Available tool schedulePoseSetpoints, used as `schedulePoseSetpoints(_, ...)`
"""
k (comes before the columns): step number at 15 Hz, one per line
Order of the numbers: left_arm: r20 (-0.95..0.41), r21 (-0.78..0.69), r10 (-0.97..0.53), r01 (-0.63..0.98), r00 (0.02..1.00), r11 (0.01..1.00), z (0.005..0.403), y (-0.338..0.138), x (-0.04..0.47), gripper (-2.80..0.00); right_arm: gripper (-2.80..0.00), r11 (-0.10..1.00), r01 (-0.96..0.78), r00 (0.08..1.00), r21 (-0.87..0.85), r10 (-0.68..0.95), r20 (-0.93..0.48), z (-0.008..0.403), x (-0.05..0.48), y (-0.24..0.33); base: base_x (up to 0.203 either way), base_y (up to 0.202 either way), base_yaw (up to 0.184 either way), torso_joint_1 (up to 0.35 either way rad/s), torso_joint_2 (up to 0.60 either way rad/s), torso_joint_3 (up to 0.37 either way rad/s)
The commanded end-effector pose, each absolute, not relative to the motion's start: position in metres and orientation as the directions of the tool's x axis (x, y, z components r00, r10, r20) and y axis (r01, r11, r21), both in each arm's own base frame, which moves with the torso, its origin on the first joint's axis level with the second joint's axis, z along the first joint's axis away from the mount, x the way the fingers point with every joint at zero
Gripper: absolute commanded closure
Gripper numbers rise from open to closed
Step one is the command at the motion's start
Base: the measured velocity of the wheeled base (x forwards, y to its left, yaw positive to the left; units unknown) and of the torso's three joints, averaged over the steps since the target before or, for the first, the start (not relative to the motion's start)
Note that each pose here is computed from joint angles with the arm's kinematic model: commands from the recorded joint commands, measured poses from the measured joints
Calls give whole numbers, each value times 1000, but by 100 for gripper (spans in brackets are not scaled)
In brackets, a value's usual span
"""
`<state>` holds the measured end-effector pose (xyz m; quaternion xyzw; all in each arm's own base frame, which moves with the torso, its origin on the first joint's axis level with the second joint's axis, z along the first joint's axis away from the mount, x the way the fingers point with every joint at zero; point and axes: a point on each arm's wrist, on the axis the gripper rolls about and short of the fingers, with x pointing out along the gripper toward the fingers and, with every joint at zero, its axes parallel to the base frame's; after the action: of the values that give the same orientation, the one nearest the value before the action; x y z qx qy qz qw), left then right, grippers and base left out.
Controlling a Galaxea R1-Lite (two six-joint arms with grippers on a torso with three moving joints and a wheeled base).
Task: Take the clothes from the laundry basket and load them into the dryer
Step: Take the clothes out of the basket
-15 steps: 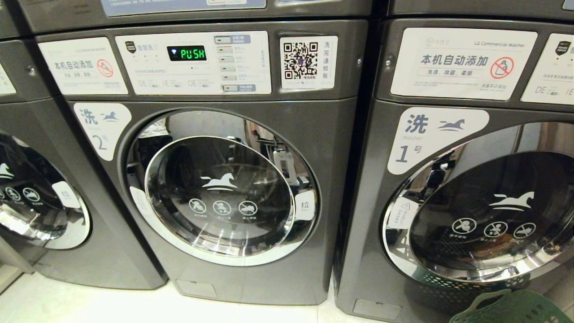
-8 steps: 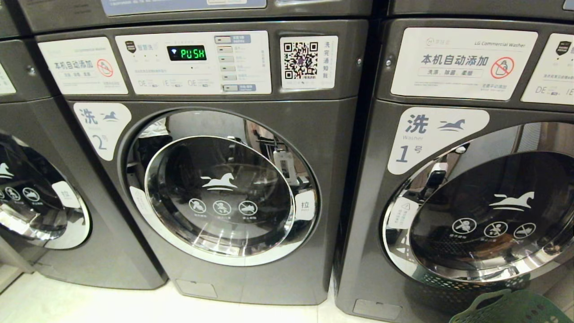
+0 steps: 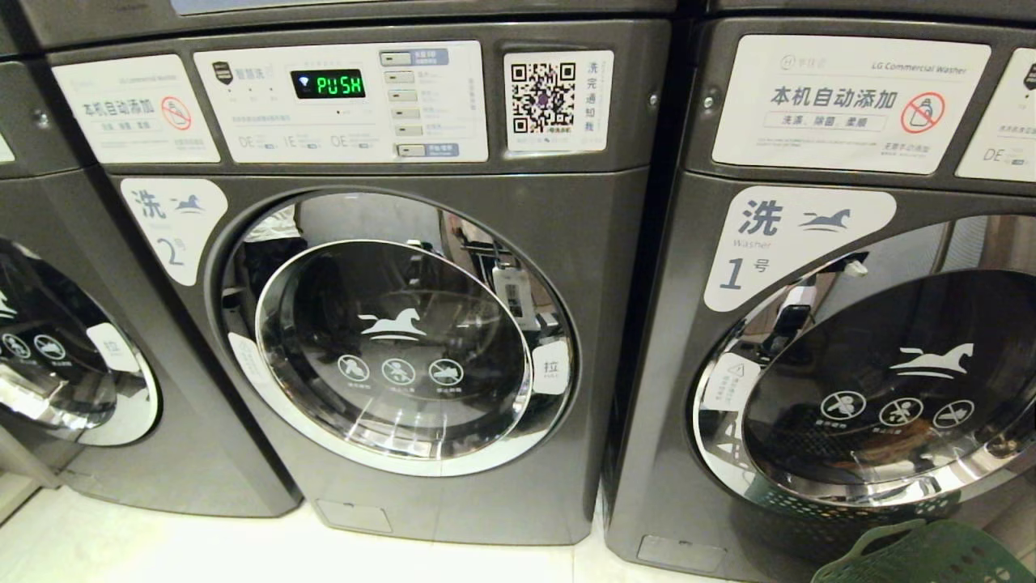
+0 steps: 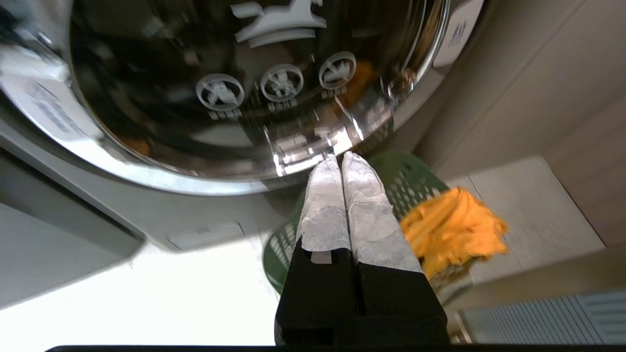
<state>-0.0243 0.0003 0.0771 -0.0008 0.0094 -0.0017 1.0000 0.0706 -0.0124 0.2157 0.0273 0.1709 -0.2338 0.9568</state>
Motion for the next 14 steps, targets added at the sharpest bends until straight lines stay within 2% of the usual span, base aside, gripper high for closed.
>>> schedulePoseSetpoints(1, -17, -3, -3, 3, 1000, 1000, 77, 0, -24, 0, 0, 868, 493, 796, -56, -476, -373, 205, 72, -14, 0, 0, 0, -2, 2, -163)
schedulePoseSetpoints(14, -17, -5, -3, 3, 1000, 1000, 77, 0, -24, 0, 0, 845, 521, 788, -120, -530, -313, 196, 46, -14, 0, 0, 0, 4, 4, -197)
